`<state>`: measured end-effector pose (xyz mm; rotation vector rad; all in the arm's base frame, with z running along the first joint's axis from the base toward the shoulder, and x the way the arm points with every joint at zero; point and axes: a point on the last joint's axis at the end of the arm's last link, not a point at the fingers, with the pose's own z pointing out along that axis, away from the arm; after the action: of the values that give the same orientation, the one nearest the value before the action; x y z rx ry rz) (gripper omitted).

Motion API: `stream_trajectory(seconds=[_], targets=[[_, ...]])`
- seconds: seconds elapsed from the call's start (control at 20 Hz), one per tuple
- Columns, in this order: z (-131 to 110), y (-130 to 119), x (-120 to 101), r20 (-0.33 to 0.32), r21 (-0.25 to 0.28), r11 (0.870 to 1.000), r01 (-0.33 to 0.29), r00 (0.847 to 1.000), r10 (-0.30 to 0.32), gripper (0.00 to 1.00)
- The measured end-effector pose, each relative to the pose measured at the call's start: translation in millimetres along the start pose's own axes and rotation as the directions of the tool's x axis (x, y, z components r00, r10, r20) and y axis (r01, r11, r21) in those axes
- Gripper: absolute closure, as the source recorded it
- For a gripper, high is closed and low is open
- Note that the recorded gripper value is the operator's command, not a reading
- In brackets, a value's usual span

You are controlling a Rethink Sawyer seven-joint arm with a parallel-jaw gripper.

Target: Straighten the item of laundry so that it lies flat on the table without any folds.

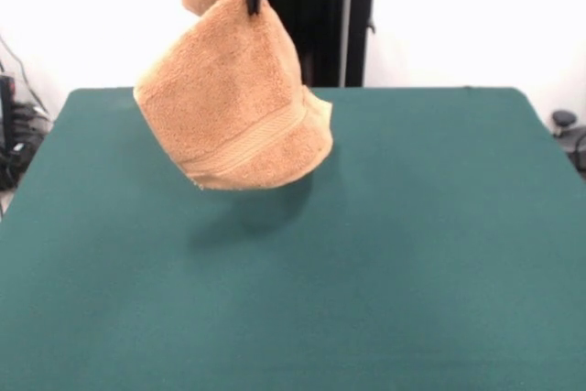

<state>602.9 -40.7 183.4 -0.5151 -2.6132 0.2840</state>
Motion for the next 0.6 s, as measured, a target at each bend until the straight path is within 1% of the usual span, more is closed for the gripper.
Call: stream_trajectory(seconds=[0.25, 0.6], targets=[[-3, 3, 3, 0.001, 0.000, 1.000, -0.008, 1.000, 0.008, 1.00], [-6, 21, 11, 0.001, -0.002, 1.000, -0.006, 1.000, 0.006, 1.00]])
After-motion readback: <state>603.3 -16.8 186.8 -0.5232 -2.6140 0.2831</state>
